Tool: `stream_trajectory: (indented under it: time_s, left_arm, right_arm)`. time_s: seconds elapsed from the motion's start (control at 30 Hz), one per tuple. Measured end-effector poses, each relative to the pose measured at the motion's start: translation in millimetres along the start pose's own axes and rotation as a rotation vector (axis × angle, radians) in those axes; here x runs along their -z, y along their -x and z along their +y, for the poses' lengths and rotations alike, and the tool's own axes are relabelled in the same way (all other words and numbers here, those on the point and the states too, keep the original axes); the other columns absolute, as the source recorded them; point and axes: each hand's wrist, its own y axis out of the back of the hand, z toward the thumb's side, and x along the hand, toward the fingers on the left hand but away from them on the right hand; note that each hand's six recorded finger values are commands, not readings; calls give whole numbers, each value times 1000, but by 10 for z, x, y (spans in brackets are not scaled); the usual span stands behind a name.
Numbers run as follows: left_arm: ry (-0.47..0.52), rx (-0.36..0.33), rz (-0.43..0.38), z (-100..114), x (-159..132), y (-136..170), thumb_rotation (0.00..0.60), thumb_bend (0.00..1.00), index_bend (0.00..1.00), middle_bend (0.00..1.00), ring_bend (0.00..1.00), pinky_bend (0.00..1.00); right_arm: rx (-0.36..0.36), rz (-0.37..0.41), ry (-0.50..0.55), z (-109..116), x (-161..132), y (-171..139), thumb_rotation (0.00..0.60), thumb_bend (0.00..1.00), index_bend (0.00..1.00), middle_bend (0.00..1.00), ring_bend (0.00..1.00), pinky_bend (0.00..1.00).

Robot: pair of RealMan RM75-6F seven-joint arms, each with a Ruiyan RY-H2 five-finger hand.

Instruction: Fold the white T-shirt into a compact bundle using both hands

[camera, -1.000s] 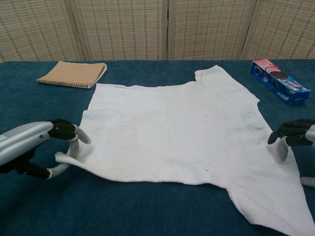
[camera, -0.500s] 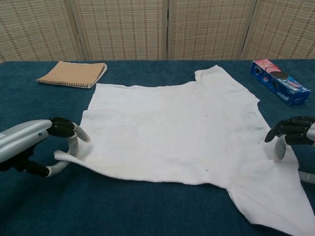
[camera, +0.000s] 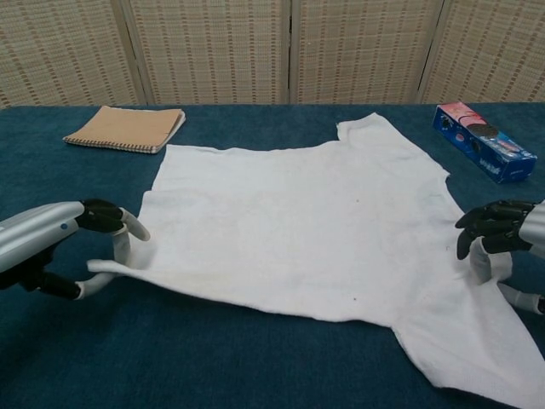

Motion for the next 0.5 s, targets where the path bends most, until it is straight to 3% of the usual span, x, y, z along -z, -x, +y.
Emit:
stream_trajectory:
  time_s: [0.5]
  left_arm:
    - [121,1,13,299,63,202,600,464,709,283,227,67]
  right_arm:
    - [55,35,161,349,-150,-86,600,471,799,443,227,207]
